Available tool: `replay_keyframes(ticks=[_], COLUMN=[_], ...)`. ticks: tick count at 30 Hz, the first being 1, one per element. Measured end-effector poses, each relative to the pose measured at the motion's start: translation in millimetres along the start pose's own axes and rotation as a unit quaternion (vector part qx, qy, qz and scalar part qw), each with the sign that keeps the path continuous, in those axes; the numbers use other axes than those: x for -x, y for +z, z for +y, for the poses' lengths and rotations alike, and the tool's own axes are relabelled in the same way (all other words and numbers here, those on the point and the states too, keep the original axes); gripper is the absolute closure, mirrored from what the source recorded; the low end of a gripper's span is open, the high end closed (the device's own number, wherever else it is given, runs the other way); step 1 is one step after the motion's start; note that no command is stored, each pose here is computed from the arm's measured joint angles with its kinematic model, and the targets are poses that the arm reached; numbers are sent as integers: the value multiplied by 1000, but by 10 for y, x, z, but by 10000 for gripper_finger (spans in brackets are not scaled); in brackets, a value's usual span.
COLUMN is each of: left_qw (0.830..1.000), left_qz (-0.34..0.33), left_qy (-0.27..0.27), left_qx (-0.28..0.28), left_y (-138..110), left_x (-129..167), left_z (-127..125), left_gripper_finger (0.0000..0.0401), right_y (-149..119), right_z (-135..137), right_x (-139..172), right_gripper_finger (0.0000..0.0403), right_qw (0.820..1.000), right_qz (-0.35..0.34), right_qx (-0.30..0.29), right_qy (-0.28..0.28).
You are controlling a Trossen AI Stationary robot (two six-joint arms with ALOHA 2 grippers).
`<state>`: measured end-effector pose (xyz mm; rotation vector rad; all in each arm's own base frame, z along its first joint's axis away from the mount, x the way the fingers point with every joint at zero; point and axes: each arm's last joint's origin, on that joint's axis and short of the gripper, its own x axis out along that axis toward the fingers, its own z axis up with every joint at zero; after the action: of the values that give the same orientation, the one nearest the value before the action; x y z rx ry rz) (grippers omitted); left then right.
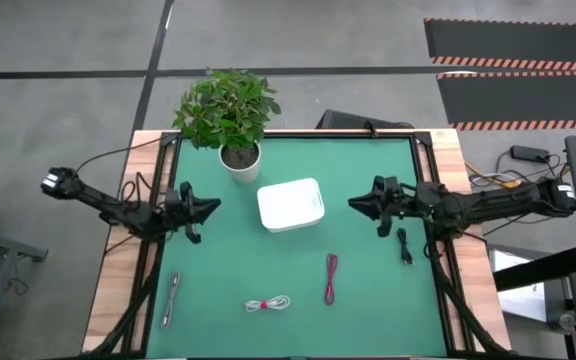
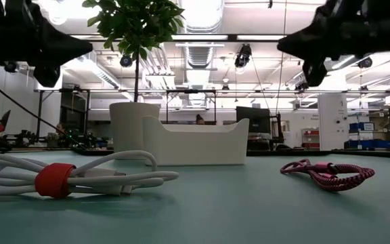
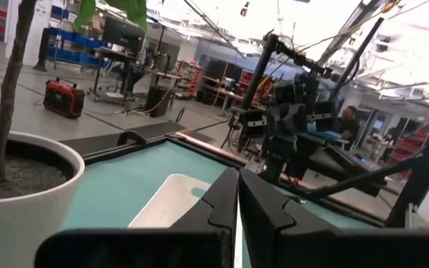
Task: Pick and place USB-C Cables
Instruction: Put the red charger cable into the white bin
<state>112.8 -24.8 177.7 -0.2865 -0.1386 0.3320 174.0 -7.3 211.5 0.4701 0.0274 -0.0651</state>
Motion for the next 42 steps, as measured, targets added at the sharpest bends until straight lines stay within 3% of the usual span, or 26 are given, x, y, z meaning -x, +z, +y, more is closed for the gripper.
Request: replay_keyframes(ticks=[11,22,34,42], left_qw=[1000,1000,1000,1000], left_qz=[18,18,18,18], left_qy=[6,6,6,6], left_qx=[-16,-6,12,11], left_y=[-56,-56,-56,-56], left_x=[-23,-23,-23,-23], left_z=[-8,-8,-8,-8], left_gripper_finger=[401,401,401,401], right_y=[168,134,-80,-134], right_z=[236,466,620,836], right_x=[-299,-574,-788,-967], right_gripper_finger=[369,369,369,369], right_qw=[978,947,874,817], right_qz=[193,293,420,492], right_qx=[-23,-75,-157,-157], right_qy=[-72,-110,-187,-255])
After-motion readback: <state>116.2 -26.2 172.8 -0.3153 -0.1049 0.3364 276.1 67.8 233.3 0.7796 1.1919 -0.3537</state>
